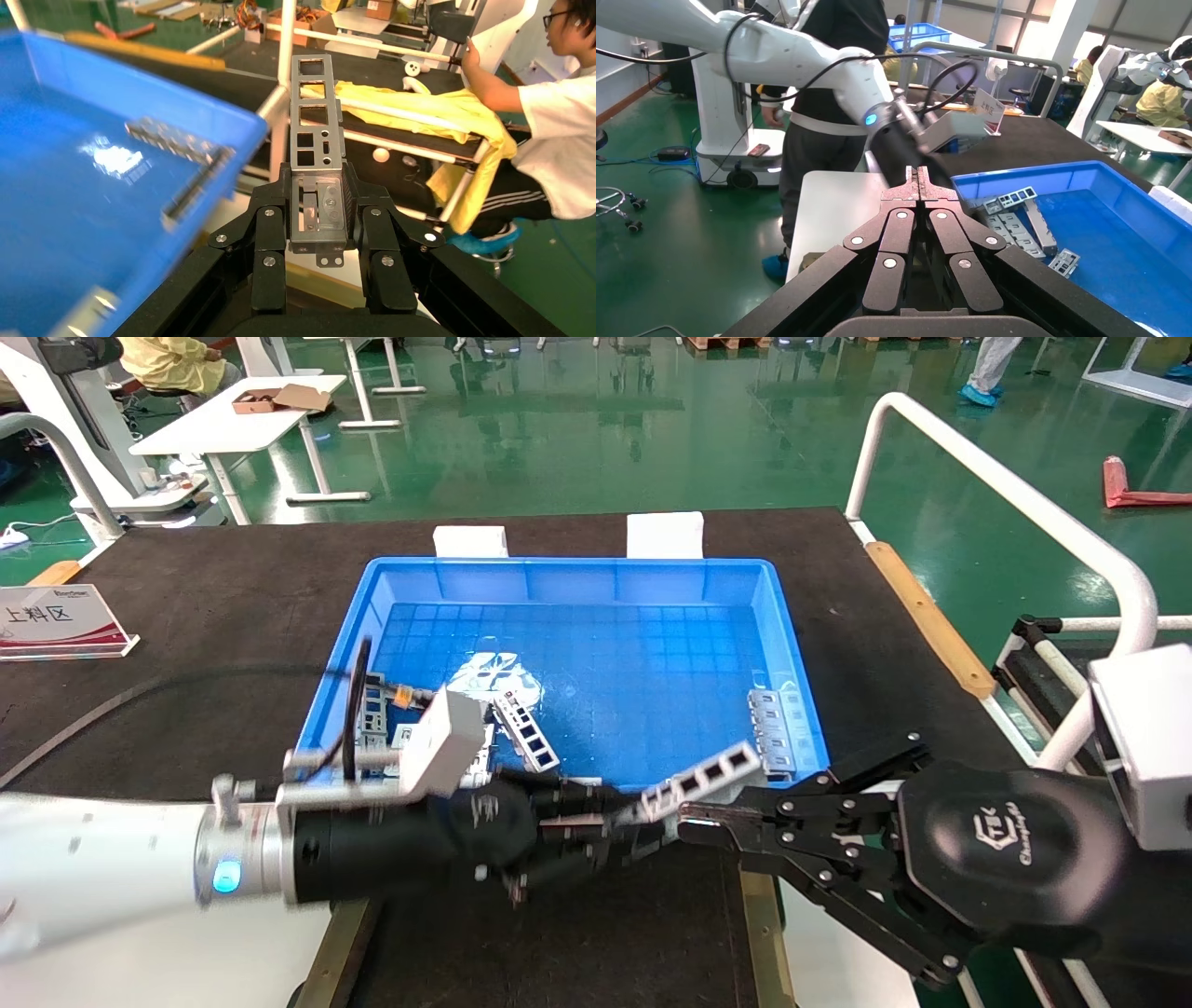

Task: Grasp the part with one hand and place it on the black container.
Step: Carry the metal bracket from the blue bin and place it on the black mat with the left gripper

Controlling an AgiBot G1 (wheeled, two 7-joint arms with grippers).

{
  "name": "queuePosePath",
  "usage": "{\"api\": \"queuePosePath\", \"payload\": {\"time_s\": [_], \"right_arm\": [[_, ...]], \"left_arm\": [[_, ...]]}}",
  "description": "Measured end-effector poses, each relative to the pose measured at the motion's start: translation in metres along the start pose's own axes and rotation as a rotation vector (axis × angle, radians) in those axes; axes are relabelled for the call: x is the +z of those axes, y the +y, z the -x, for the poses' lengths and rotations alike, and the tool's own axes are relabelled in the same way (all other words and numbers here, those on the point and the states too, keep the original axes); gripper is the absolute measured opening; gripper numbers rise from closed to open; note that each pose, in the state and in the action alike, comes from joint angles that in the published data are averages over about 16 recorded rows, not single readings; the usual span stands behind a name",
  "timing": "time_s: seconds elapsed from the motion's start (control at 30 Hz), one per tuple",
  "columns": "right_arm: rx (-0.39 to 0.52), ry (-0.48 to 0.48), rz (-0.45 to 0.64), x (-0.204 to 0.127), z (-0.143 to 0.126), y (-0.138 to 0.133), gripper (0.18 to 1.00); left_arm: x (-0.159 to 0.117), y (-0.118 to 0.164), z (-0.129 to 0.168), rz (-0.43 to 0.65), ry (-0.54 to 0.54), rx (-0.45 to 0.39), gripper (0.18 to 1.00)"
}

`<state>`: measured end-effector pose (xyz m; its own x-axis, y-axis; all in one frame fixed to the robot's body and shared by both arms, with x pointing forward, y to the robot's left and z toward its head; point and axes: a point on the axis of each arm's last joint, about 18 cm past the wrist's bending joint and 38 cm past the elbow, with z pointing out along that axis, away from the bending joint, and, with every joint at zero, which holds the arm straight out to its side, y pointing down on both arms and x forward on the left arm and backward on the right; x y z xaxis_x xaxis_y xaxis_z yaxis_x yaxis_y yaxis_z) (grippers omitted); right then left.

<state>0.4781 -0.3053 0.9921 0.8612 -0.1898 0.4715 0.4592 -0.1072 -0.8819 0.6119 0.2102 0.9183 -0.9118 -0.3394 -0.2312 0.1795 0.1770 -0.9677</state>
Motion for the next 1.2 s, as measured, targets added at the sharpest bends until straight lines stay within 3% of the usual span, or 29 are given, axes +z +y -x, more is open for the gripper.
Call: {"api": "queuePosePath", "payload": {"time_s": [0.5,0.8,1.2], "right_arm": [[0.0,0.0,0.0,0.0,0.0,0.0,0.191],[0.0,0.0,0.0,0.0,0.0,0.0,0.191],[0.0,0.0,0.0,0.0,0.0,0.0,0.191]], "left_arm": [[-0.006,0.111,-0.065,0.096,-0.138,-0.226,0.321],[0.016,0.164,-0.07,0.109,-0.315,-0.356,0.321],[0.061,0.197,-0.061,0.072,-0.536,-0.519,0.321]]}}
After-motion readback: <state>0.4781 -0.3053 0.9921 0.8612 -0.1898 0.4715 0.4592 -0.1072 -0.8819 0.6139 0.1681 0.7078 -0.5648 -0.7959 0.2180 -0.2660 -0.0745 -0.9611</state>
